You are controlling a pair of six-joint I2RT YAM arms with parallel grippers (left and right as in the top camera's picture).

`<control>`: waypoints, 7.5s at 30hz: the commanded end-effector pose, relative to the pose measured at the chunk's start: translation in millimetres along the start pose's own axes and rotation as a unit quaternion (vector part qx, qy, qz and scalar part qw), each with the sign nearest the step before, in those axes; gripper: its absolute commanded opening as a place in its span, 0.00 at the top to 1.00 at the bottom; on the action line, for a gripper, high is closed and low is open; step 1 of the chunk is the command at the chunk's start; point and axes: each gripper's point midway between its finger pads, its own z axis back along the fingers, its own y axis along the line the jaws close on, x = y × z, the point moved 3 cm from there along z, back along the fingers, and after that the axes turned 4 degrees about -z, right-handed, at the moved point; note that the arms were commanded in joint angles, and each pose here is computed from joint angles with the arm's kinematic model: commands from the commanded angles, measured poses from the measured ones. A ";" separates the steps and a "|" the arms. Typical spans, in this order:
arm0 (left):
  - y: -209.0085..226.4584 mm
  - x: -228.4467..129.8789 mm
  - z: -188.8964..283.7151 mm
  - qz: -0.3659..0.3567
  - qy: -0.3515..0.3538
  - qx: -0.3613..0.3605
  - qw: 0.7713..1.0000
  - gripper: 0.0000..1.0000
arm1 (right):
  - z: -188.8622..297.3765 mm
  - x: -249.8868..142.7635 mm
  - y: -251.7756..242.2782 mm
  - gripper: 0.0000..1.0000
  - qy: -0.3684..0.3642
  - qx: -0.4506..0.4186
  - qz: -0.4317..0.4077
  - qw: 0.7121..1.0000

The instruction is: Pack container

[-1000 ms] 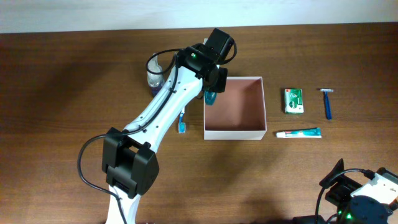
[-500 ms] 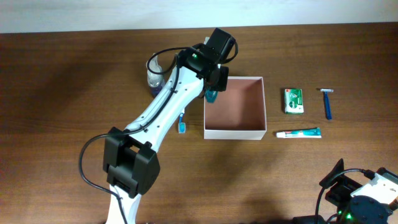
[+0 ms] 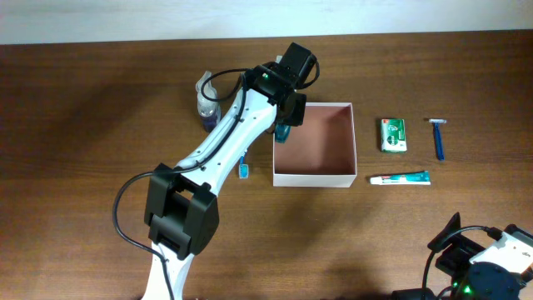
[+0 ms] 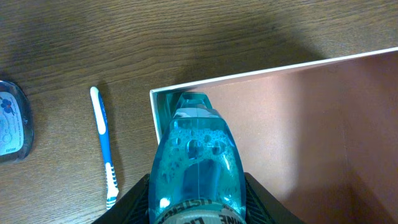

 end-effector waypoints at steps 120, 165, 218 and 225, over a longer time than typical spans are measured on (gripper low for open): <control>186.8 17.7 -17.4 0.012 0.108 0.024 0.994 0.09 | 3.5 4.2 0.0 0.01 -0.009 0.006 -0.007 1.000; 196.4 12.4 -15.4 0.017 0.121 0.053 0.991 0.42 | 3.5 4.2 0.0 0.01 -0.008 0.006 -0.007 1.000; 196.3 25.5 23.8 0.018 0.079 0.059 0.995 0.45 | 3.5 4.2 0.0 0.01 -0.009 0.006 -0.007 1.000; 196.3 25.2 23.9 0.018 0.080 0.059 0.995 0.45 | 3.5 4.2 0.0 0.01 -0.008 0.006 -0.007 1.000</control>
